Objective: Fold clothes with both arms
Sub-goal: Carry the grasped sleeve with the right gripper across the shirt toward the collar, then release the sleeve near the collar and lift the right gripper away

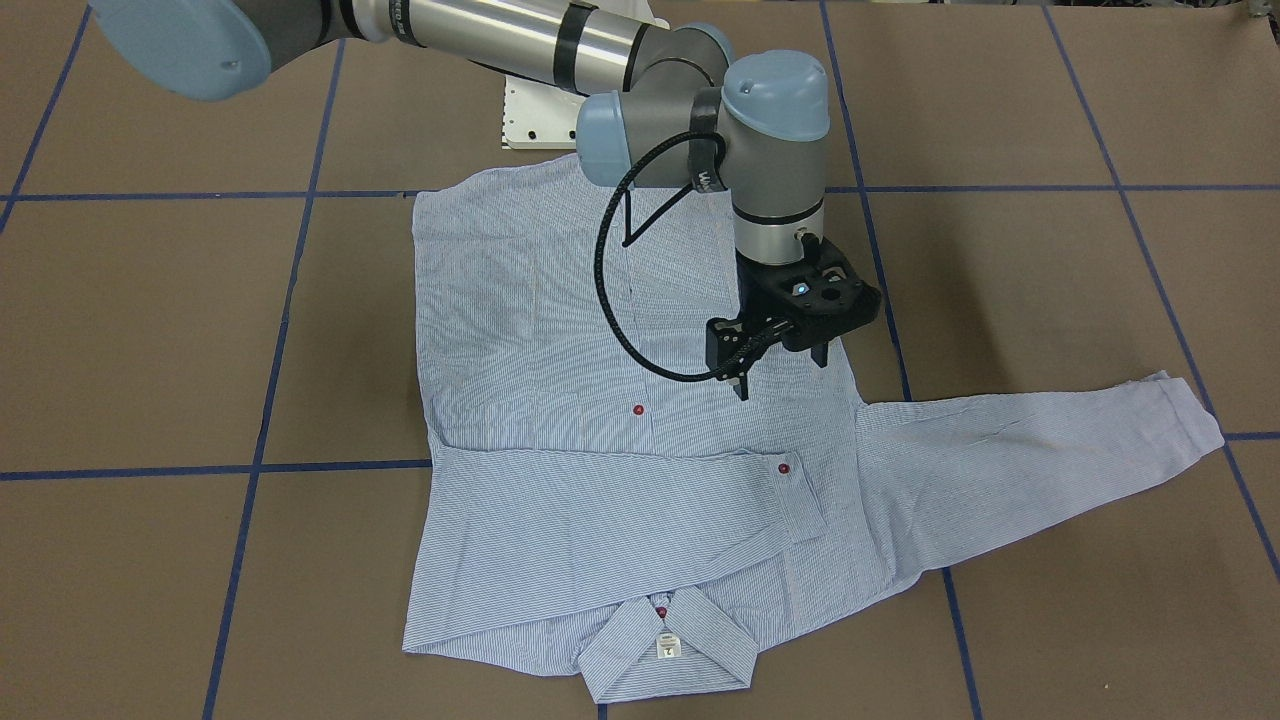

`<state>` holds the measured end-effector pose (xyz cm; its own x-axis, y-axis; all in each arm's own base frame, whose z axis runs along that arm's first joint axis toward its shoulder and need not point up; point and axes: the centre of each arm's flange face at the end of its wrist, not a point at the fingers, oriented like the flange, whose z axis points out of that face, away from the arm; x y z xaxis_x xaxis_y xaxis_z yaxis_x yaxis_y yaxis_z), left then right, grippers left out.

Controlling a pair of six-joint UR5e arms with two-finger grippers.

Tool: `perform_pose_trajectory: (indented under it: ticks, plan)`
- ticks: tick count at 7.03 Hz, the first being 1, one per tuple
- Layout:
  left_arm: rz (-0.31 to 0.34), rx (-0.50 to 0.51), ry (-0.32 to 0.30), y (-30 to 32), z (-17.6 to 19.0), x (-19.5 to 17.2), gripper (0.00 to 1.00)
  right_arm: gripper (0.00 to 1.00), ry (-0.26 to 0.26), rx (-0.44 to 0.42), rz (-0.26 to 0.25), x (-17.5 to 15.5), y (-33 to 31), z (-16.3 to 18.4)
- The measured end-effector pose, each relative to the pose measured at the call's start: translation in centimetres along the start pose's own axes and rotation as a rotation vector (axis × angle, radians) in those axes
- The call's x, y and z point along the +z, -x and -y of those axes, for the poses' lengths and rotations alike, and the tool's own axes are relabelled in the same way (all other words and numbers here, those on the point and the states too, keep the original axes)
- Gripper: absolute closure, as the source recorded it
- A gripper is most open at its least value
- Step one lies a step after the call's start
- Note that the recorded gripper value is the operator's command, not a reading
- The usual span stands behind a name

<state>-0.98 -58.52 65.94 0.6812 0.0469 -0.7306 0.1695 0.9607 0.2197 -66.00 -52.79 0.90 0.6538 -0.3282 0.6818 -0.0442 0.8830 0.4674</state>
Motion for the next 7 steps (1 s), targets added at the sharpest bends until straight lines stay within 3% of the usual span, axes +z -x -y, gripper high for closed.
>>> perform_pose_trajectory:
  ticks: [2,3,5,7]
  plan:
    - [-0.004,-0.117,-0.046,-2.0,-3.2,3.2,0.01,0.01,0.184,0.091,-0.052,-3.9,-9.6,0.7]
    - [-0.005,-0.156,-0.065,-2.9,-5.0,4.8,0.01,0.00,0.231,0.121,-0.064,-6.1,-16.0,-0.3]
    - [0.008,-0.204,-0.090,-3.5,-7.5,6.6,0.07,0.00,0.266,0.154,-0.085,-9.7,-28.2,-2.8]
    - [0.033,-0.238,-0.106,-4.2,-8.5,8.2,0.15,0.00,0.284,0.198,-0.128,-12.0,-35.3,-2.7]
